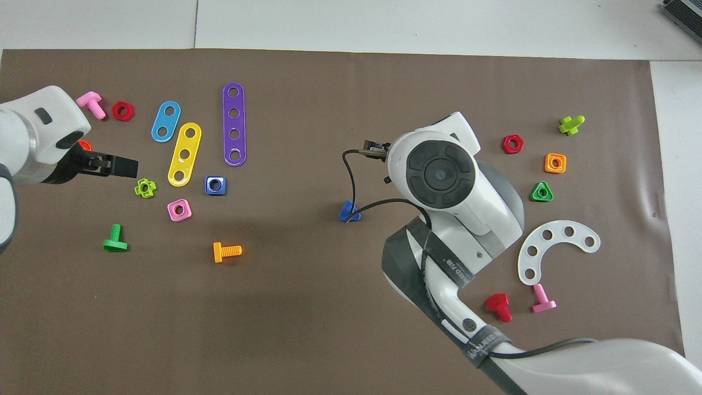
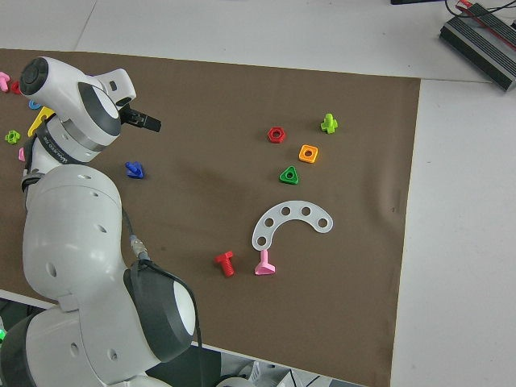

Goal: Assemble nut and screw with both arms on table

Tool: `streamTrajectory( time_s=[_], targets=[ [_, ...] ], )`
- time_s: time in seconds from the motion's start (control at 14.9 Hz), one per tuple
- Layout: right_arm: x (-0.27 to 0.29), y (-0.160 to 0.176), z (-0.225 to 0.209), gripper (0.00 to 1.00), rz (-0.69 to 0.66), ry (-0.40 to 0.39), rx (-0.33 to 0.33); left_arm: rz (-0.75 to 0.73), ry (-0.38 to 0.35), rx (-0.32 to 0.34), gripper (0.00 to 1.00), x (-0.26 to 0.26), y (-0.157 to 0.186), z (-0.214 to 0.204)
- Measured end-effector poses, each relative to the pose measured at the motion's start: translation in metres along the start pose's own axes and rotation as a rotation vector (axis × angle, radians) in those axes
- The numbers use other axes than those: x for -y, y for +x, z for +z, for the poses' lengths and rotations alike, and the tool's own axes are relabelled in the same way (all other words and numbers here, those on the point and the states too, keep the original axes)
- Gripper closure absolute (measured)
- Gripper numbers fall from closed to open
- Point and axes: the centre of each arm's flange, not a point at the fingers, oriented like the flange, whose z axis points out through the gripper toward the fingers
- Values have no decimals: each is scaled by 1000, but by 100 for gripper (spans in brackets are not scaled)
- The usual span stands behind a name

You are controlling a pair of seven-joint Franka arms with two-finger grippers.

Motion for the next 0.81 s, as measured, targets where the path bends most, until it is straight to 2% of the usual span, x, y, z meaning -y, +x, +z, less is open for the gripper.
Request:
streamTrajectory(
  time_s=[0.13, 0.47, 0.81],
  targets=[
    [-28, 23, -14, 0, 18, 1, -2, -33, -2, -3, 0, -12, 7, 25],
    [-140, 80, -70, 0, -17, -5, 50, -78, -7, -31, 0, -36, 18, 77],
    [-244, 100, -120, 0, -75, -12, 119, -140, -14, -23, 0, -63, 21, 126]
  ],
)
